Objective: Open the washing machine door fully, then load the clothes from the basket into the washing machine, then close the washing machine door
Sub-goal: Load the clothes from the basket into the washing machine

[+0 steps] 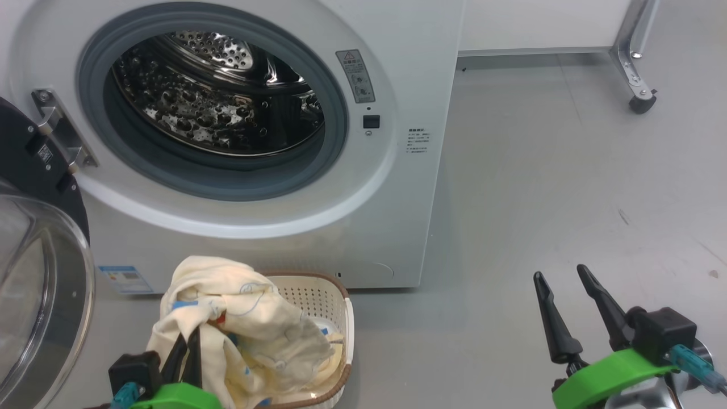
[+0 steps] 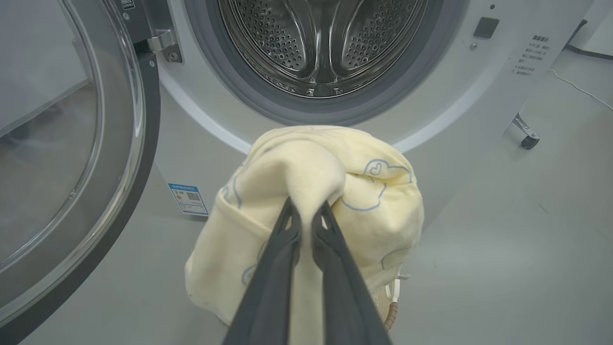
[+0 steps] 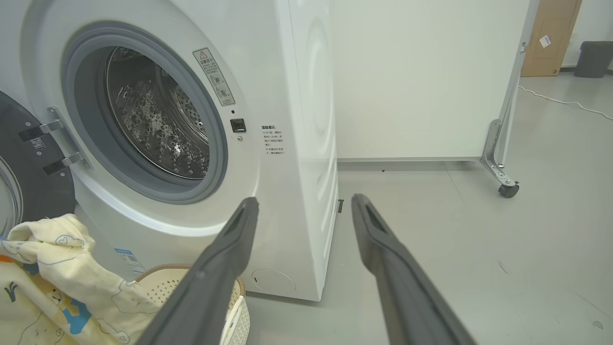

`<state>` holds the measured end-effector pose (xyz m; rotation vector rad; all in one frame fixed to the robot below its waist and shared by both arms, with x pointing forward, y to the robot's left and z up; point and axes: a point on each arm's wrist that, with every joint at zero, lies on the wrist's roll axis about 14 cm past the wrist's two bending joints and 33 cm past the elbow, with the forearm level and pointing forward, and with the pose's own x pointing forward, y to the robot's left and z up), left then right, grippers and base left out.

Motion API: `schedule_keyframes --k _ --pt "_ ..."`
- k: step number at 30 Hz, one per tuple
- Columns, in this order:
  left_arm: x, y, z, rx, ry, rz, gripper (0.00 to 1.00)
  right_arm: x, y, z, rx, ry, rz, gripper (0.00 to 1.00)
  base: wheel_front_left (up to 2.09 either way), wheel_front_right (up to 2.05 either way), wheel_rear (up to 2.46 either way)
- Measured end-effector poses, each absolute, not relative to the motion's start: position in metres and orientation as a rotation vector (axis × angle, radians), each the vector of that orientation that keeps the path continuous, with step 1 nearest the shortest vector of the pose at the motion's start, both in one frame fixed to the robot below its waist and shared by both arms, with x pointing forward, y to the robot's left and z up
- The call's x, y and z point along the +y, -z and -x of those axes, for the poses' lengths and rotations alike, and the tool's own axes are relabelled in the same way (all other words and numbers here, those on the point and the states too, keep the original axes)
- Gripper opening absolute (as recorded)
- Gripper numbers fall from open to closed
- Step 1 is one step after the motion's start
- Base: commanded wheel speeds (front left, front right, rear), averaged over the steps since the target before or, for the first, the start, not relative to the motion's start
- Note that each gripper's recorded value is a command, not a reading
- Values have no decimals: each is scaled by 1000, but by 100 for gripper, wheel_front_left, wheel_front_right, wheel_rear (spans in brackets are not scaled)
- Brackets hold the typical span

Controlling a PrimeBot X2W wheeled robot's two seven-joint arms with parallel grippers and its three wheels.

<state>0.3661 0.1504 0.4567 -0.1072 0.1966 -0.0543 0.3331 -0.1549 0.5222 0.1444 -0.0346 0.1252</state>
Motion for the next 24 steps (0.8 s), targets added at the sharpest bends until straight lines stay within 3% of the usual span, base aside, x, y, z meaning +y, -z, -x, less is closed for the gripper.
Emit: schedule_keyframes --k 13,24 --pt "147 -449 -375 232 60 124 0 -154 -512 -336 0 -125 -148 100 0 0 0" --pt "140 -431 -440 359 79 127 0 -157 -498 -354 32 -105 -169 100 0 0 0"
